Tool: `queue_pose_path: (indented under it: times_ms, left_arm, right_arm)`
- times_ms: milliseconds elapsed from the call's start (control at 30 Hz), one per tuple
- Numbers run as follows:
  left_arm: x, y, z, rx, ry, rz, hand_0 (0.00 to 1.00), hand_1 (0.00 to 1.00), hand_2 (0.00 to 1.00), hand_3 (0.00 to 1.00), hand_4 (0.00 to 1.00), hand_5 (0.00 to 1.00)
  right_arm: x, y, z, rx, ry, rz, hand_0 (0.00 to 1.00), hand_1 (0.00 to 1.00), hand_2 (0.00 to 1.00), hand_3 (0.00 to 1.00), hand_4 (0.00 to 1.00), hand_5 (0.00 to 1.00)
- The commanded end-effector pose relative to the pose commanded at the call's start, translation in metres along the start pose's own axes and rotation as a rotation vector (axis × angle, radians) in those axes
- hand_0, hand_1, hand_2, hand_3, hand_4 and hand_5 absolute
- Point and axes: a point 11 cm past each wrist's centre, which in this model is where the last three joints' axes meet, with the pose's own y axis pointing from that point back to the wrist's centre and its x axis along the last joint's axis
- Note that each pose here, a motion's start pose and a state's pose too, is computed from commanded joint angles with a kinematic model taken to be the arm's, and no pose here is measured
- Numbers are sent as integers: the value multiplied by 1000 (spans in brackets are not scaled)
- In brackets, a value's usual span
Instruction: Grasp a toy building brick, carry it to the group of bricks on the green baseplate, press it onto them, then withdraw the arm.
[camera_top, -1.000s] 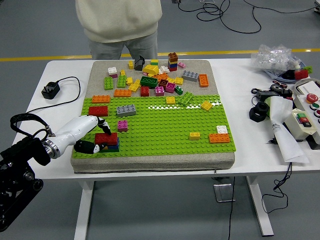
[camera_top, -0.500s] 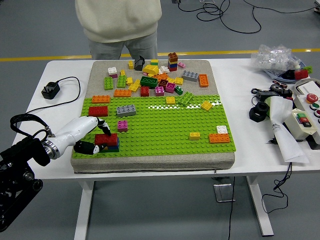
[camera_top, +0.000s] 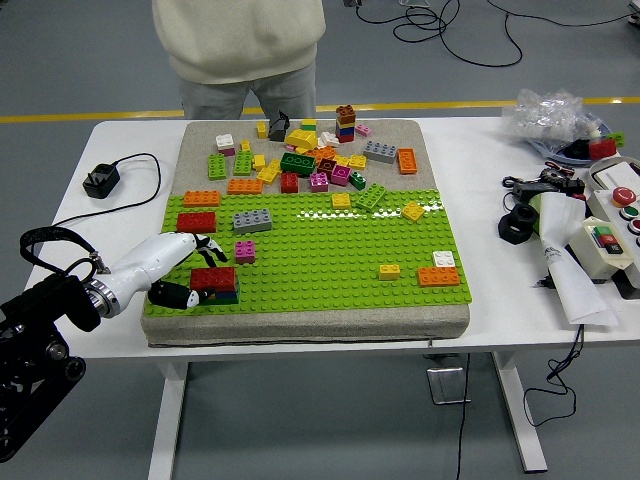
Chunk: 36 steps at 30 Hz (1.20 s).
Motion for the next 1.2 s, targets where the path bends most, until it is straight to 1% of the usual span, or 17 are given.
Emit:
queue_pose_path:
  times_ms: [167, 200, 367, 400, 933, 967, 1000, 1200]
  left_arm:
    - [1, 0, 1, -3, 5, 5, 880, 781, 664, 728, 793, 33]
    - [2, 0, 1, -4, 6, 6, 880, 782, 685, 744, 814, 46]
    - [3, -1, 2, -7, 11, 11, 880, 782, 685, 744, 814, 46]
    - [3, -1, 2, -8, 11, 11, 883, 783, 697, 751, 831, 57]
    - [3, -5, 3, -9, 18, 21, 886, 783, 710, 762, 856, 72]
    - [4, -6, 3, -9, 18, 23, 886, 783, 710, 762, 856, 72]
    - [4, -6, 4, -9, 18, 23, 891, 784, 719, 766, 879, 87]
    - [7, -6, 3, -8, 12, 28, 893, 784, 718, 769, 884, 93]
  right_arm:
    - [0, 0, 0, -1, 0, -1, 768, 715, 768, 769, 966, 700]
    - [0, 0, 0, -1, 0, -1, 768, 715, 768, 769, 966, 701]
    - [0, 0, 0, 0, 0, -1, 768, 715, 768, 769, 966, 701]
    - [0, 0, 0, 0, 0, -1, 767, 715, 767, 769, 967, 701]
    - [0, 0, -1, 2, -2, 0, 767, 715, 766, 769, 966, 701]
    - [0, 0, -2, 2, -2, 0, 767, 715, 766, 769, 966, 701]
    - [0, 0, -2, 2, -2, 0, 766, 715, 766, 769, 966, 701]
    - [0, 0, -1, 1, -2, -2, 767, 715, 766, 768, 966, 702]
